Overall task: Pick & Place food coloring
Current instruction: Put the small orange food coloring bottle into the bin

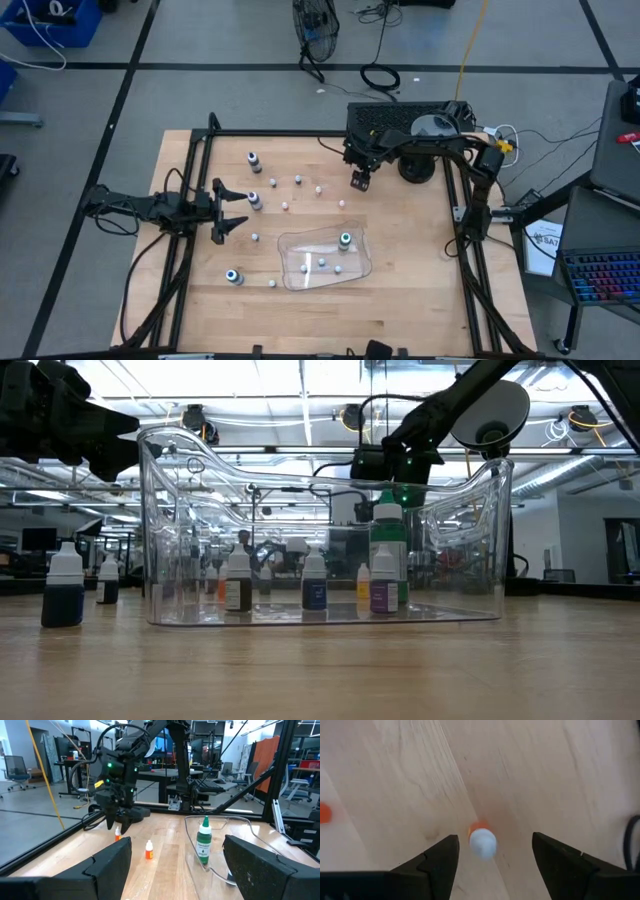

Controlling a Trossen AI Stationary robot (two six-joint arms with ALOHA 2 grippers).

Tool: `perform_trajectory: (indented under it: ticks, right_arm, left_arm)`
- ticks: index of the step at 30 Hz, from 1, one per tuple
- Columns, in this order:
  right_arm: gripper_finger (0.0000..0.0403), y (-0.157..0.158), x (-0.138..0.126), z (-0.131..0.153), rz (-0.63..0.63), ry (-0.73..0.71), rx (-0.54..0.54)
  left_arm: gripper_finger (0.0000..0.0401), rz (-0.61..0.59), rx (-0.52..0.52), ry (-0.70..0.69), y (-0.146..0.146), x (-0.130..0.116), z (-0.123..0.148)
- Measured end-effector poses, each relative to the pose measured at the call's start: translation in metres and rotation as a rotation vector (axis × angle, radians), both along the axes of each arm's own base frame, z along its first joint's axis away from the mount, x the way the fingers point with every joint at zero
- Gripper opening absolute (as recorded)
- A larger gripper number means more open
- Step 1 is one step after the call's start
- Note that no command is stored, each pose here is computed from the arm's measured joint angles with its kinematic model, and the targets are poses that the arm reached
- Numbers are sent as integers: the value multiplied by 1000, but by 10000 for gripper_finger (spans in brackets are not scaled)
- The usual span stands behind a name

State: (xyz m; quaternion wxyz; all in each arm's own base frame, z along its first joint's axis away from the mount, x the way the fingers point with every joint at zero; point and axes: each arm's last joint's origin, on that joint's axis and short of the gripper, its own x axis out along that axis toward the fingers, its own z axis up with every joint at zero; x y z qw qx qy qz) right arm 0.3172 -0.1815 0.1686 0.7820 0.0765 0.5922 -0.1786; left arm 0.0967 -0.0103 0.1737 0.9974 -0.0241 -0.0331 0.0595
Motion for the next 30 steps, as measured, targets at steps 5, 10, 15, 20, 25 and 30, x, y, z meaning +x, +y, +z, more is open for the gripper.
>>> perform_trajectory:
  ticks: [5, 10, 15, 20, 25, 30]
  right_arm:
    - [238, -2, 3, -5, 10, -2, -5]
    - [237, -1, 1, -6, 11, 13, 2]
    - [237, 0, 0, -6, 12, 24, 8]
    - [237, -1, 1, -6, 12, 22, 6]
    - [205, -1, 1, -6, 11, 22, 7]
    - [142, -1, 1, -6, 10, 21, 8]
  left_arm:
    - [310, 0, 0, 0, 0, 0, 0]
    - [310, 0, 0, 0, 0, 0, 0]
    - [310, 0, 0, 0, 0, 0, 0]
    - [310, 0, 0, 0, 0, 0, 0]
    - [310, 0, 0, 0, 0, 0, 0]
    - [310, 0, 0, 0, 0, 0, 0]
